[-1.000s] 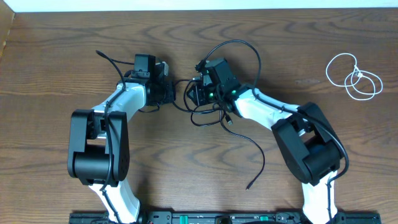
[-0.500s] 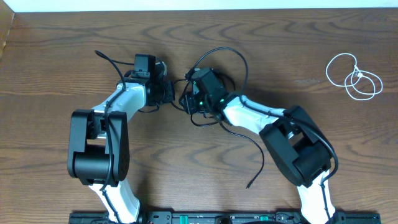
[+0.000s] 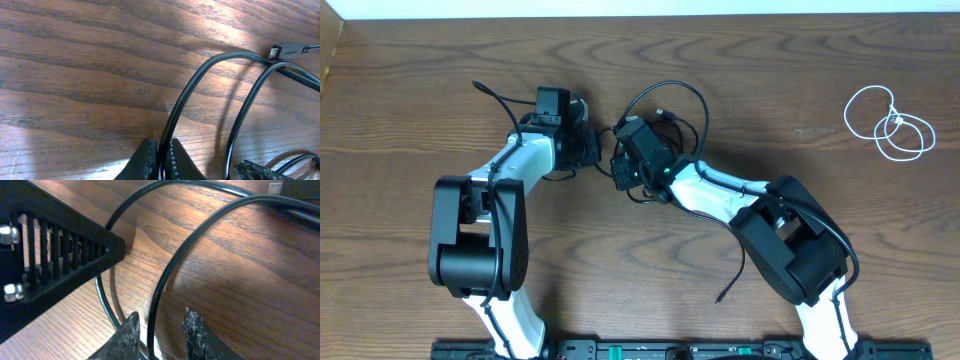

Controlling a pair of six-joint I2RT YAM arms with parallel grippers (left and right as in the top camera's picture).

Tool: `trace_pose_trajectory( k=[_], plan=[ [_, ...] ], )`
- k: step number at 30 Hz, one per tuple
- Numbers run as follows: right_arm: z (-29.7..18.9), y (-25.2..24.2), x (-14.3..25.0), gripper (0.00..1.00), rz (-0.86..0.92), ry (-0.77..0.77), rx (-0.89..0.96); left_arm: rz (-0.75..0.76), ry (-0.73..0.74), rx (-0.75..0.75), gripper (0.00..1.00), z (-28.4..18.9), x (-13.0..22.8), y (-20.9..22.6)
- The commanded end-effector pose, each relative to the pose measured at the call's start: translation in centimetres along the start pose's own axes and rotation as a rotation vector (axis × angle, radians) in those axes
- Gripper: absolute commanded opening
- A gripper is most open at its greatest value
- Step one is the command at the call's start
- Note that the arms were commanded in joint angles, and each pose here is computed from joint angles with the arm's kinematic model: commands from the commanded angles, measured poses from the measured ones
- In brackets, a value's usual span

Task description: Untangle cables

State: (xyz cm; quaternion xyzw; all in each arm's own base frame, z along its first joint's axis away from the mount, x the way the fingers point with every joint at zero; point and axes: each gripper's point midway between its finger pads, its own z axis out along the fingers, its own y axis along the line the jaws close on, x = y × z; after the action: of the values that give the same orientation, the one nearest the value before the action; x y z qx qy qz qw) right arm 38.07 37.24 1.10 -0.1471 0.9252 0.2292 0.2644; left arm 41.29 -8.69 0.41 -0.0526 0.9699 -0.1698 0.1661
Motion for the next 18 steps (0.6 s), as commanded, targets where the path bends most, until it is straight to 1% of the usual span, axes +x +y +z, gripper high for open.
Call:
trace_pose_trajectory(
  k=[1, 18],
  plan=[
    [0.28, -0.56, 0.23, 0.25, -0.008, 0.000, 0.028, -0.019, 0.015, -0.018, 0.10, 0.29, 0.64, 0.53],
    [0.78, -1.06, 0.56, 0.21, -0.011, -0.003, 0.054, -0.019, 0.015, -0.018, 0.11, 0.29, 0.64, 0.51]
  ],
)
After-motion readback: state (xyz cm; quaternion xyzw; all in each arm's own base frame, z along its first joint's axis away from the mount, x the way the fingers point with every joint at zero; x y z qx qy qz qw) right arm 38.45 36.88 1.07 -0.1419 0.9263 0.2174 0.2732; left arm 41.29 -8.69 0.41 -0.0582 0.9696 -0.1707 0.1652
